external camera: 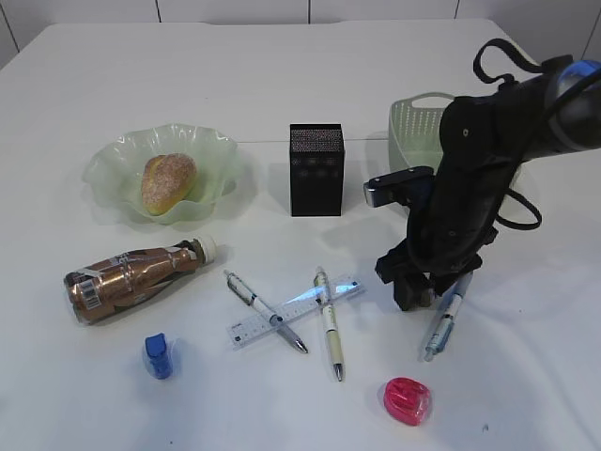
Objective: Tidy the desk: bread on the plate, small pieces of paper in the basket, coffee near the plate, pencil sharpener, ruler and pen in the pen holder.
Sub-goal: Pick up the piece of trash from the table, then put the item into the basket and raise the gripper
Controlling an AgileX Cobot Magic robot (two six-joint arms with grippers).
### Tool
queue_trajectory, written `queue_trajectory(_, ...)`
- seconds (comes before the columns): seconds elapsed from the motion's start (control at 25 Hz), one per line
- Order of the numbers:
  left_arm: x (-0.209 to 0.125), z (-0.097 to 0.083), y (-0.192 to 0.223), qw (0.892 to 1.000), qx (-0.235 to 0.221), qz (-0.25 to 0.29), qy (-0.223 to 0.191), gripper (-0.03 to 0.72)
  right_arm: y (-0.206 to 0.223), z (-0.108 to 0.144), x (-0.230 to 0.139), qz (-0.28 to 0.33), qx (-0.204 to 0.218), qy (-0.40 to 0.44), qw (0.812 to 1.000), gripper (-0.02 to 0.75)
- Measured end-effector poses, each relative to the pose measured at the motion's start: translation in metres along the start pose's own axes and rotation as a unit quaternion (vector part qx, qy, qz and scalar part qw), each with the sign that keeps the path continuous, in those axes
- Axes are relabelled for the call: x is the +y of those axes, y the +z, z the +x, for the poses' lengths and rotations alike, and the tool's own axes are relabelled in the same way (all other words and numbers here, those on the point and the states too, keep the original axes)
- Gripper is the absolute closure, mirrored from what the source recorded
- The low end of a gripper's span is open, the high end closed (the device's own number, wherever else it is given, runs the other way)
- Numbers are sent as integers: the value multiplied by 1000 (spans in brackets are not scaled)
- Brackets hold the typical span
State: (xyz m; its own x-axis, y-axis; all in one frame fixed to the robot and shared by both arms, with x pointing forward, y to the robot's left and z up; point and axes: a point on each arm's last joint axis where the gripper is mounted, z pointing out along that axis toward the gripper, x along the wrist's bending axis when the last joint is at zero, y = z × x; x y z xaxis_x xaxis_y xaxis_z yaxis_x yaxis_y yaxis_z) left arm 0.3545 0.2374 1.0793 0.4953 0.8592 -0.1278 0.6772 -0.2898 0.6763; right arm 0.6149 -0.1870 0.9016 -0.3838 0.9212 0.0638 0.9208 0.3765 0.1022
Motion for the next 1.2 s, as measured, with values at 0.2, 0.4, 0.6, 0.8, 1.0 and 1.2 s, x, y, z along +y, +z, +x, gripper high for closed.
queue_trajectory(0.2,0,0,0,1000,0,0,0,222,1,0,0,-1,0,-1,1000,507)
queue_trajectory(0.4,0,0,0,1000,0,0,0,222,1,0,1,-2,-1,-1,1000,673)
queue_trajectory(0.6,0,0,0,1000,0,0,0,222,-34,2,4,-48,-6,-4,999,682)
queue_trajectory(0.8,0,0,0,1000,0,0,0,222,-81,3,20,-120,-17,-12,993,685)
queue_trajectory(1.0,0,0,0,1000,0,0,0,222,-121,1,42,-190,-45,-25,981,686)
queue_trajectory(1.2,0,0,0,1000,0,1,0,222,-140,-7,55,-251,-87,-3,964,687)
